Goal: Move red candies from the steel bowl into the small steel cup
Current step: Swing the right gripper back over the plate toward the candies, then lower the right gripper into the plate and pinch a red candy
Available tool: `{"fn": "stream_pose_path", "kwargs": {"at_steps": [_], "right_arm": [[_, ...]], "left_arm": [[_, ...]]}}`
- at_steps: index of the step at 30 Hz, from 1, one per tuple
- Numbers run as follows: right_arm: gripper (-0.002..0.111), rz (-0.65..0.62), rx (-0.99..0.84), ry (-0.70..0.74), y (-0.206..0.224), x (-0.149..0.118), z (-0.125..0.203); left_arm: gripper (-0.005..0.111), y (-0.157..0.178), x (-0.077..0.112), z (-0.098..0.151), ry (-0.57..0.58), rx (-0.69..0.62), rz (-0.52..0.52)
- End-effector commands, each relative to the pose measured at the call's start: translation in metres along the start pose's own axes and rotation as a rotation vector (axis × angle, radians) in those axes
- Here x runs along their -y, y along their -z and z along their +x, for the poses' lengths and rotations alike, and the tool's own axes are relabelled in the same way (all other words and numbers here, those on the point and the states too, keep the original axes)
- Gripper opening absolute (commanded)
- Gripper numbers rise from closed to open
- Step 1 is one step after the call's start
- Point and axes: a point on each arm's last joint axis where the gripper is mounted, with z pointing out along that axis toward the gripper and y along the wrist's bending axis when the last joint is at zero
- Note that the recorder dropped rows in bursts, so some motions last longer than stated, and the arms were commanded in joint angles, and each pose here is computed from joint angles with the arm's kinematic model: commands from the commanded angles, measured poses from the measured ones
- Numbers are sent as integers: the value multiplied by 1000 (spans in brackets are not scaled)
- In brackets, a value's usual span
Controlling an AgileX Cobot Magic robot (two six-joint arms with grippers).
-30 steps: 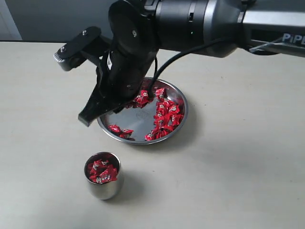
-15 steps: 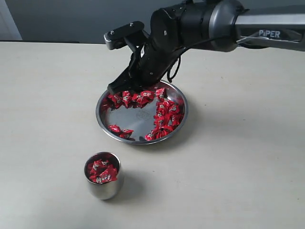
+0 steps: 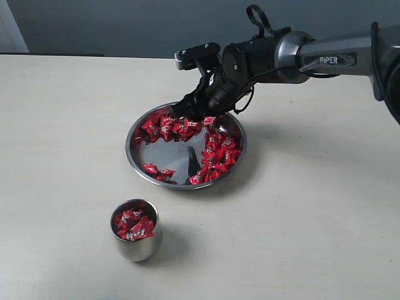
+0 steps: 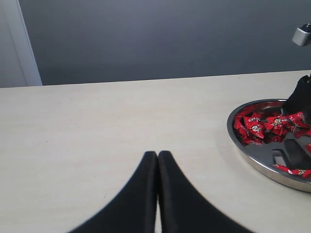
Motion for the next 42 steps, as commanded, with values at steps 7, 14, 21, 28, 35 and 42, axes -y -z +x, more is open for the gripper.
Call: {"fn": "stream_pose_path", "kwargs": {"at_steps": [7,14,21,28,35,42], "right_arm": [[49,35,-41,-93,3,30,3],[49,28,-43,-107,3,29,3],[49,33,-43,-95,3,30,3],[49,44,-40,-74,3,31,3],[49,44,-2,-71,14,30,-5],[49,44,24,-67,27,29,-12]], "left_arm": [[0,0,0,0,0,8,-4],[0,0,0,0,0,8,-4],[0,0,0,0,0,8,-4],[0,0,0,0,0,8,-4],[0,0,0,0,0,8,-4],[0,0,0,0,0,8,-4]]}}
